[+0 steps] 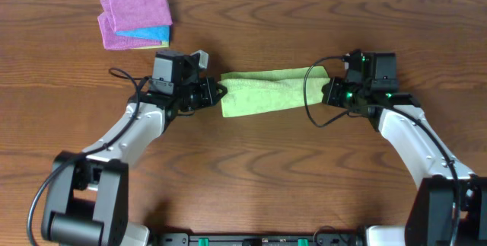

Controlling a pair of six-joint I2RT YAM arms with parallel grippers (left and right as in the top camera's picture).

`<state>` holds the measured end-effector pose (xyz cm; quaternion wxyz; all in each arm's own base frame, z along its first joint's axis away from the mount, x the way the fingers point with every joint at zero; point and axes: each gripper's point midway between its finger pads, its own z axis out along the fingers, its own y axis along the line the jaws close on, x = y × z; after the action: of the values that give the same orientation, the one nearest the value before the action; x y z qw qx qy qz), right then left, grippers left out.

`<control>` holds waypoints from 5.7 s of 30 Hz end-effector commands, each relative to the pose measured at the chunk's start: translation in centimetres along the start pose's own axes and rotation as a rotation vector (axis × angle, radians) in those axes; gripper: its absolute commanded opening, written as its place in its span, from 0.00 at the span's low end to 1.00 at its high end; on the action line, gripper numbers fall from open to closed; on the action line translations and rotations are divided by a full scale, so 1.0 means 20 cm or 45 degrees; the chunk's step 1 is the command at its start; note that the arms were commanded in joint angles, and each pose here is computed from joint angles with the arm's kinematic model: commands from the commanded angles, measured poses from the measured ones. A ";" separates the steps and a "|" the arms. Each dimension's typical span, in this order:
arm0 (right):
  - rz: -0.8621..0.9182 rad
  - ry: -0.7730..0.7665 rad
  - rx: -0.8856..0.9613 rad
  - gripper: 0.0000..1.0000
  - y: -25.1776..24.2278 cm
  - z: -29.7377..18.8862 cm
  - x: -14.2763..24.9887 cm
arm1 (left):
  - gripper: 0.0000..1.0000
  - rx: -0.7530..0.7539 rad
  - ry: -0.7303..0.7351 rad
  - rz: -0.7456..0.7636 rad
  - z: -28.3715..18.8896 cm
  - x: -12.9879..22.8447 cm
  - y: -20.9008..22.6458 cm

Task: Fold the cloth

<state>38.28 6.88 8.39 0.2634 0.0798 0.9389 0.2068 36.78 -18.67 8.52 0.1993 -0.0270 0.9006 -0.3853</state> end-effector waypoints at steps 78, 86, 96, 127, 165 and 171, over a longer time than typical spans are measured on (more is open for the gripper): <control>0.050 -0.354 0.086 0.44 -0.13 0.16 -0.35 | 0.52 -0.120 0.002 0.011 0.11 0.00 0.17; 0.120 -0.306 0.095 0.53 -0.10 0.04 -0.31 | 0.51 -0.102 0.003 -0.008 0.02 0.00 0.12; 0.467 -0.217 -0.102 0.71 -0.13 -0.03 -0.28 | 0.06 0.006 -0.198 -0.012 0.07 -0.15 -0.14; 0.623 -0.049 -0.092 0.70 -0.33 0.16 -0.13 | 0.09 -0.260 -0.149 -0.076 0.42 0.01 0.17; 0.495 -0.058 -0.080 0.21 -0.31 0.67 0.01 | 0.08 -0.261 -0.088 -0.196 0.49 0.07 0.24; 0.330 -0.117 -0.119 0.01 -0.25 0.64 -0.06 | 0.07 -0.231 -0.074 -0.214 0.48 0.06 0.25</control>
<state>47.71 6.67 -0.01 0.3031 0.2064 0.8745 0.3176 40.32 -22.26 0.29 0.2154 -0.1228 0.9148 -0.3190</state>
